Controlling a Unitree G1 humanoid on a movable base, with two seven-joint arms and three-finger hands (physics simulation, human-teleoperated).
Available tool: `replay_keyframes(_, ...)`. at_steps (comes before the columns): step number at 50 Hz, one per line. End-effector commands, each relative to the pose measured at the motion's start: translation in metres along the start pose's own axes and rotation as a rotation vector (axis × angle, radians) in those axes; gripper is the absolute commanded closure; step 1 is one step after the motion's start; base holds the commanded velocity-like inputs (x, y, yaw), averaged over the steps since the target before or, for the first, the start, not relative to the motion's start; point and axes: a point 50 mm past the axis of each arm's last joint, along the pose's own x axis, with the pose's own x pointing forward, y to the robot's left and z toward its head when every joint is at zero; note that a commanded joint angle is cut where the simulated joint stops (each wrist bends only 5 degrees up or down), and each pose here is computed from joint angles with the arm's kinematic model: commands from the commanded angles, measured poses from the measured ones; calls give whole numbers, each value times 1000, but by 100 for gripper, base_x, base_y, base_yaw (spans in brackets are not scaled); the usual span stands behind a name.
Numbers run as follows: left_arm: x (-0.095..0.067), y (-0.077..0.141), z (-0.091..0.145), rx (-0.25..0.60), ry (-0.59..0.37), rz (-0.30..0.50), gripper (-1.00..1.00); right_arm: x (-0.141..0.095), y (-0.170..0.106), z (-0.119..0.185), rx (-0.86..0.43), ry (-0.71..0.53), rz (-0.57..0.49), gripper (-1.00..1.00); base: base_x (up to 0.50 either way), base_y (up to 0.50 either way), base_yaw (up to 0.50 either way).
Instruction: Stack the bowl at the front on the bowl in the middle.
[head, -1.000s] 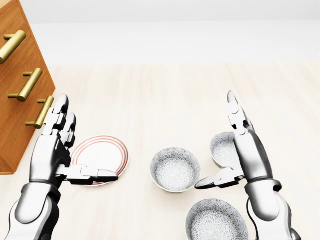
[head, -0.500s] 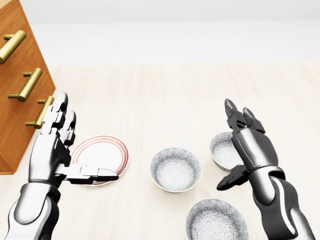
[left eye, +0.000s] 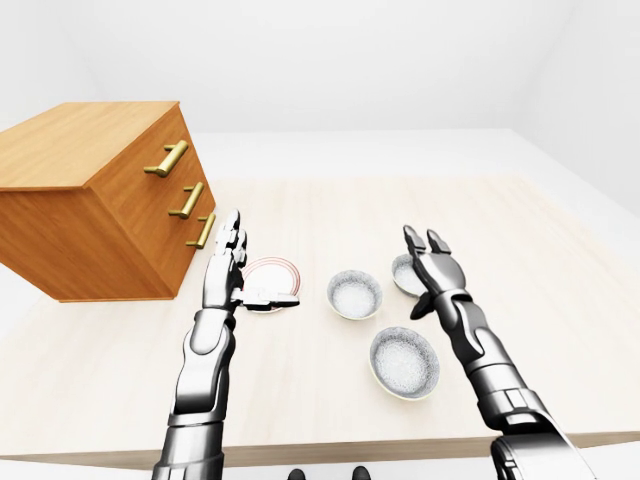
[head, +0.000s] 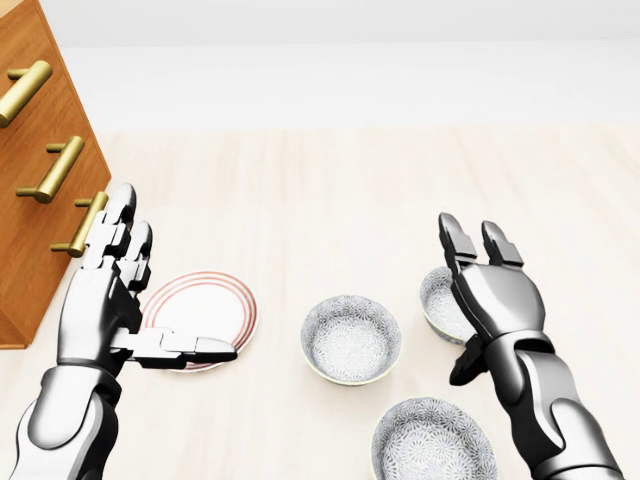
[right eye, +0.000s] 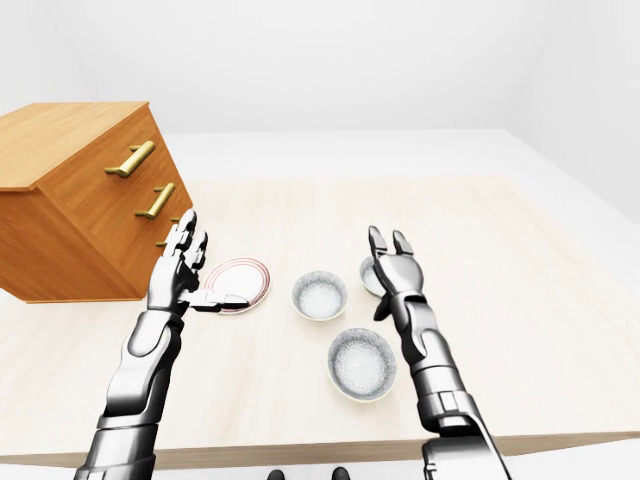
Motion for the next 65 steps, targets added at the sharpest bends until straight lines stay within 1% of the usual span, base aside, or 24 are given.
replay_keyframes(1, 0, 0, -1, 1, 3, -1, -100, 4, 15, -2, -92, 9, 21, -100, 0, 0, 0)
replay_keyframes(9, 1, 0, -2, 0, 10, -1, -100, 5, 24, -5, -136, 15, 30, -100, 0, 0, 0)
replay_keyframes(14, 2, 0, -1, 2, 6, -2, -100, 1, 31, -11, -178, 22, 41, -100, 0, 0, 0)
replay_keyframes(21, 2, 0, -1, 4, 4, -3, -100, 0, 35, -16, -216, 29, 48, -100, 0, 0, 0)
replay_keyframes(26, 2, 0, 3, 7, -11, -2, -100, 5, 38, -11, -234, 19, 54, -100, 0, 0, 0)
replay_keyframes(40, 1, 0, 2, 7, -7, 0, -100, 3, 46, -20, -311, 20, 53, -100, 0, 0, 0)
replay_keyframes(41, 1, 0, 2, 7, -6, 1, -100, 3, 46, -20, -311, 19, 54, -88, 0, 0, 0)
replay_keyframes(42, 1, 0, 1, 6, -4, 1, -100, 2, 47, -20, -312, 19, 54, -51, 0, 0, 0)
replay_keyframes(43, 1, 1, 1, 6, -1, 1, -100, 2, 47, -19, -312, 18, 55, -22, 0, 0, 0)
replay_keyframes(44, 1, 1, -1, 5, 4, 2, -100, 2, 48, -19, -312, 18, 55, 22, 0, 0, 0)
replay_keyframes(45, 1, 0, -1, 5, 5, 0, -100, 2, 48, -19, -313, 18, 57, 26, 0, 0, 0)
replay_keyframes(48, 1, 0, 0, 5, 3, 0, -100, 1, 48, -21, -316, 21, 55, 68, 0, 0, 0)
replay_keyframes(50, 1, 0, -1, 5, 3, 3, -100, 1, 48, -21, -315, 21, 55, 84, 0, 0, 0)
replay_keyframes(52, 1, 1, 0, 6, 3, 3, -100, 1, 48, -21, -317, 21, 55, 83, 0, 0, 0)
replay_keyframes(53, 1, 1, 0, 7, 2, 4, -100, 0, 50, -22, -323, 20, 57, 86, 0, 0, 0)
replay_keyframes(55, 1, 1, 0, 7, 0, 5, -100, -1, 51, -23, -329, 21, 58, 100, 0, 0, 0)
replay_keyframes(59, 1, 2, 0, 4, 3, 6, -100, -2, 53, -25, -332, 28, 62, 100, 0, 0, 0)
replay_keyframes(65, 1, 3, -1, 3, 3, 8, -100, 2, 45, -27, -320, 42, 44, 100, 0, 0, 0)
